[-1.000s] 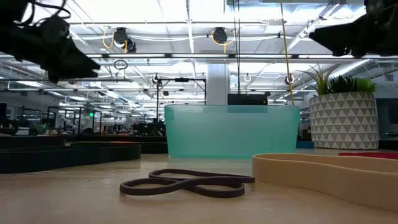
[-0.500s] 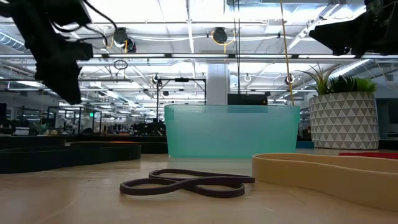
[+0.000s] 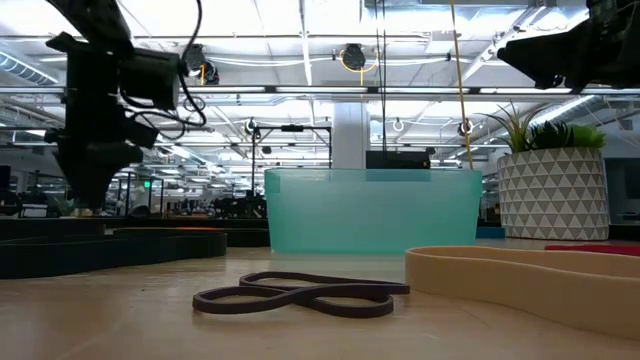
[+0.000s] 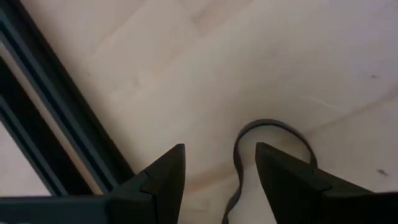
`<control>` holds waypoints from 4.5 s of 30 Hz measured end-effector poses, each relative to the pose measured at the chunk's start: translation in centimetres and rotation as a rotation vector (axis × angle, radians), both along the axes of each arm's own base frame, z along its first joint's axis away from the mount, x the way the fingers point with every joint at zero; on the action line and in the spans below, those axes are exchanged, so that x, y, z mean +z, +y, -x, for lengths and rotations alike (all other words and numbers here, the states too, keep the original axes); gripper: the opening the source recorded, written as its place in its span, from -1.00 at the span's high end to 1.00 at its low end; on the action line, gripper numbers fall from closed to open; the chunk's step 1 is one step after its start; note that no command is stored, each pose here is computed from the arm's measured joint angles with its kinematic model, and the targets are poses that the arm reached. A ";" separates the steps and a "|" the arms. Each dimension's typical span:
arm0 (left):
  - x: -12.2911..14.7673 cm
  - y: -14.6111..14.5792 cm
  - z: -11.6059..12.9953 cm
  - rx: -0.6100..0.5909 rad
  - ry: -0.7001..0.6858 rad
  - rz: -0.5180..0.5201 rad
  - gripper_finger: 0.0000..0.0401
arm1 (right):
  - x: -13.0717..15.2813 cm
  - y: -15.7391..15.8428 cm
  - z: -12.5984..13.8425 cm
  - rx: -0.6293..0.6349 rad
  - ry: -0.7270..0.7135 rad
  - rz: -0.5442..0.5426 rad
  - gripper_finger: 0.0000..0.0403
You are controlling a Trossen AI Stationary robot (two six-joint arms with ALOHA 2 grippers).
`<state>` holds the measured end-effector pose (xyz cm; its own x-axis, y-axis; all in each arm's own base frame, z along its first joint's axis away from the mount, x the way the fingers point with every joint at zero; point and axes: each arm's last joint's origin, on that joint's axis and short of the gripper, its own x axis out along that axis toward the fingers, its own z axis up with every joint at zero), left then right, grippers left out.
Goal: Pick and place rubber bands into bin
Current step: Put the black rubber band into the green bin
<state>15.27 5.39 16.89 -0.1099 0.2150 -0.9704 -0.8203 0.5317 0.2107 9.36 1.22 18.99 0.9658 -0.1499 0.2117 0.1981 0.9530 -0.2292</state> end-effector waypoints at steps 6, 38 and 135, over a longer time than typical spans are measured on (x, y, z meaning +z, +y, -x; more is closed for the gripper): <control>-0.9 0.9 -0.5 0.047 0.000 0.061 -0.01 | 0.0 0.0 0.0 0.000 0.000 0.000 0.30; -3.1 1.8 -1.4 0.018 0.040 0.165 0.68 | 0.0 0.0 0.0 0.000 0.004 0.001 0.30; 6.6 -0.8 -21.9 -0.936 -1.273 -0.270 0.93 | 0.0 0.0 0.0 0.001 0.000 -0.003 0.30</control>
<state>37.16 4.62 23.45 0.9647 -0.0891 -0.2478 0.0509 0.9864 -0.1564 9.36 1.23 18.99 0.9658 -0.1495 0.2117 0.1973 0.9539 -0.2264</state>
